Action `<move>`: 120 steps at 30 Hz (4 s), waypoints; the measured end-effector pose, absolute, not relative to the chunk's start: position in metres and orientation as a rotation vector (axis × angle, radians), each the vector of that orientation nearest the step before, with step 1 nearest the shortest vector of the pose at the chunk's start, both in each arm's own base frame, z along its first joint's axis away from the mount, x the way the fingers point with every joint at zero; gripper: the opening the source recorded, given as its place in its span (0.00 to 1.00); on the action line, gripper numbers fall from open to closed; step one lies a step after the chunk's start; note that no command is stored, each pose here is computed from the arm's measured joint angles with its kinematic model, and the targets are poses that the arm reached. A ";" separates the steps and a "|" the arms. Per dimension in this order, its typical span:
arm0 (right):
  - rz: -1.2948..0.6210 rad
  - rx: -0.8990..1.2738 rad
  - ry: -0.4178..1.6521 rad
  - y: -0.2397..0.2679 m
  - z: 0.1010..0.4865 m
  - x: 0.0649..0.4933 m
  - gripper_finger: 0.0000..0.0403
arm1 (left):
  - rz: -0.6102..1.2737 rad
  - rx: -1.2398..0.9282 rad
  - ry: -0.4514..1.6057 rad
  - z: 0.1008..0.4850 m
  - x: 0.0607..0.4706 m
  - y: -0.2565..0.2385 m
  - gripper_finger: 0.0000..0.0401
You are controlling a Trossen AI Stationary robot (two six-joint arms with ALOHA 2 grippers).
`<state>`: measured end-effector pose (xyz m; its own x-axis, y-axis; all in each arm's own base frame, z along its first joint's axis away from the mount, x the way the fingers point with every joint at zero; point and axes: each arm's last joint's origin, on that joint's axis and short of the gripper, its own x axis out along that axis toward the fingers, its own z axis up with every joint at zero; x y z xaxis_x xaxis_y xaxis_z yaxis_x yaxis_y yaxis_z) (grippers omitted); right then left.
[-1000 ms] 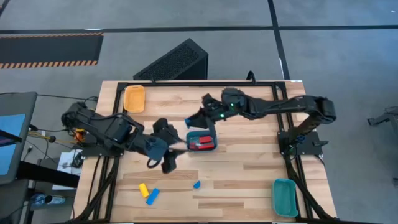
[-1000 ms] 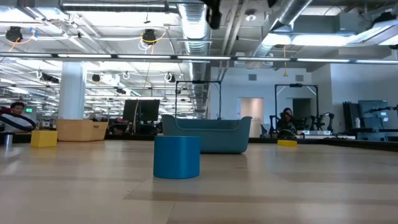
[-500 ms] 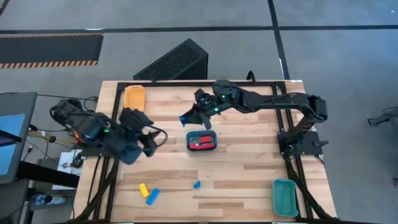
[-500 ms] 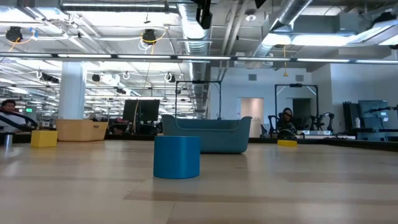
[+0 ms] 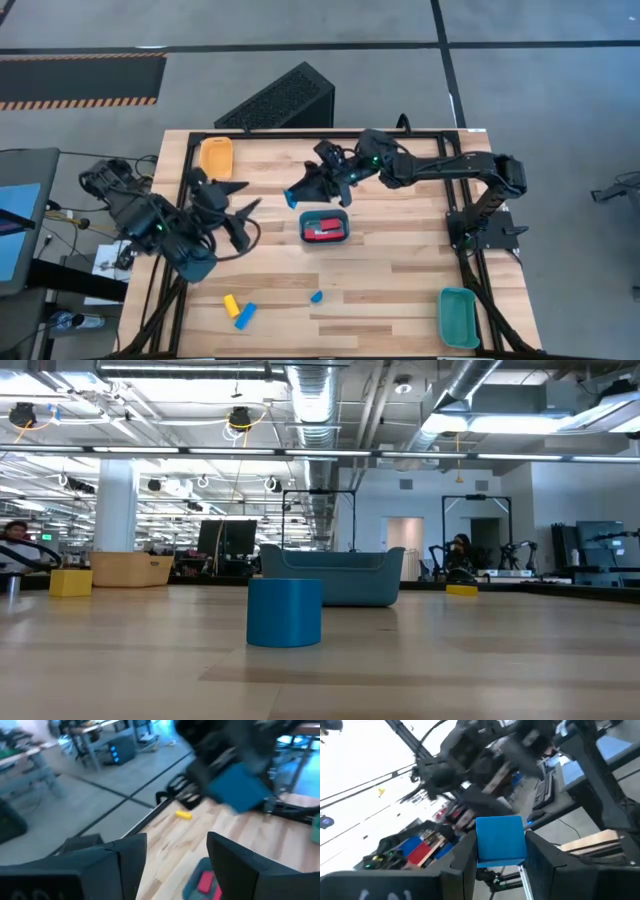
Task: Sort & place blocks by color
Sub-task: Put the top right blue block into the yellow bin
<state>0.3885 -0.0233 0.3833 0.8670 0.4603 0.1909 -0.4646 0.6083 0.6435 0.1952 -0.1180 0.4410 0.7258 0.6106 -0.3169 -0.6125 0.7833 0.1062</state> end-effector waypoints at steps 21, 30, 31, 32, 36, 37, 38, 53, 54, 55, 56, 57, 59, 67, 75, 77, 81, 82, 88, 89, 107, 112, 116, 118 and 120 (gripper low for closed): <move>0.569 0.729 -0.002 -0.019 0.384 0.388 0.36 | 0.541 0.182 0.430 0.451 0.245 -0.099 0.49; 0.550 0.720 0.014 -0.059 0.382 0.383 0.36 | 0.592 0.164 0.460 0.447 0.249 -0.087 0.49; 0.548 0.724 0.015 -0.063 0.382 0.382 0.36 | 0.597 0.161 0.462 0.447 0.249 -0.086 0.49; 0.549 0.733 0.017 -0.066 0.382 0.381 0.36 | 0.602 0.157 0.465 0.447 0.250 -0.084 0.49; 0.579 0.731 0.028 -0.072 0.383 0.379 0.36 | 0.622 0.127 0.476 0.445 0.252 -0.077 0.49; 0.590 0.728 0.028 -0.072 0.384 0.379 0.36 | 0.630 0.128 0.480 0.445 0.251 -0.075 0.49; 0.597 0.724 0.029 -0.071 0.384 0.379 0.36 | 0.634 0.128 0.478 0.445 0.252 -0.075 0.50; 0.570 0.742 0.017 -0.059 0.384 0.382 0.36 | 0.509 0.322 0.539 0.435 0.288 -0.075 0.61; 0.570 0.742 0.017 -0.059 0.384 0.382 0.36 | 0.520 0.349 0.545 0.433 0.290 -0.075 0.61; 0.569 0.742 0.016 -0.059 0.384 0.382 0.36 | 0.530 0.376 0.552 0.432 0.292 -0.076 0.61; 0.569 0.744 0.019 -0.058 0.383 0.383 0.36 | 0.538 0.395 0.556 0.430 0.294 -0.077 0.61; 0.568 0.749 0.028 -0.057 0.383 0.383 0.36 | 0.543 0.411 0.559 0.429 0.296 -0.078 0.61; 0.552 0.756 0.034 -0.056 0.381 0.384 0.36 | 0.533 0.426 0.559 0.428 0.295 -0.082 0.61; 0.487 0.773 0.040 -0.060 0.378 0.385 0.36 | 0.565 0.449 0.501 0.436 0.285 -0.094 0.60; 0.487 0.775 0.041 -0.060 0.378 0.385 0.36 | 0.602 0.446 0.511 0.434 0.284 -0.093 0.44; 0.488 0.777 0.042 -0.060 0.378 0.385 0.36 | 0.602 0.444 0.511 0.434 0.284 -0.092 0.41; 0.497 0.789 0.036 -0.060 0.379 0.384 0.36 | 0.604 0.441 0.511 0.434 0.284 -0.091 0.41; 0.497 0.790 0.035 -0.059 0.379 0.384 0.36 | 0.602 0.441 0.511 0.435 0.284 -0.091 0.42; 0.498 0.790 0.032 -0.060 0.380 0.384 0.36 | 0.613 0.443 0.510 0.435 0.284 -0.090 0.41; 0.498 0.790 0.032 -0.060 0.380 0.384 0.36 | 0.613 0.443 0.510 0.435 0.284 -0.090 0.40; 0.430 0.795 0.050 -0.069 0.375 0.384 0.42 | 0.674 0.332 0.512 0.432 0.285 -0.077 0.38; 0.302 0.838 0.138 -0.091 0.365 0.377 0.44 | 0.751 0.224 0.599 0.424 0.275 -0.056 0.38; 0.173 0.795 0.251 -0.104 0.357 0.364 0.43 | 0.865 0.145 0.672 0.417 0.263 -0.037 0.38; 0.113 0.750 0.302 -0.109 0.356 0.354 0.42 | 0.937 0.105 0.709 0.415 0.254 -0.025 0.38; 0.064 0.695 0.325 -0.111 0.359 0.344 0.41 | 1.005 0.064 0.749 0.414 0.245 -0.013 0.38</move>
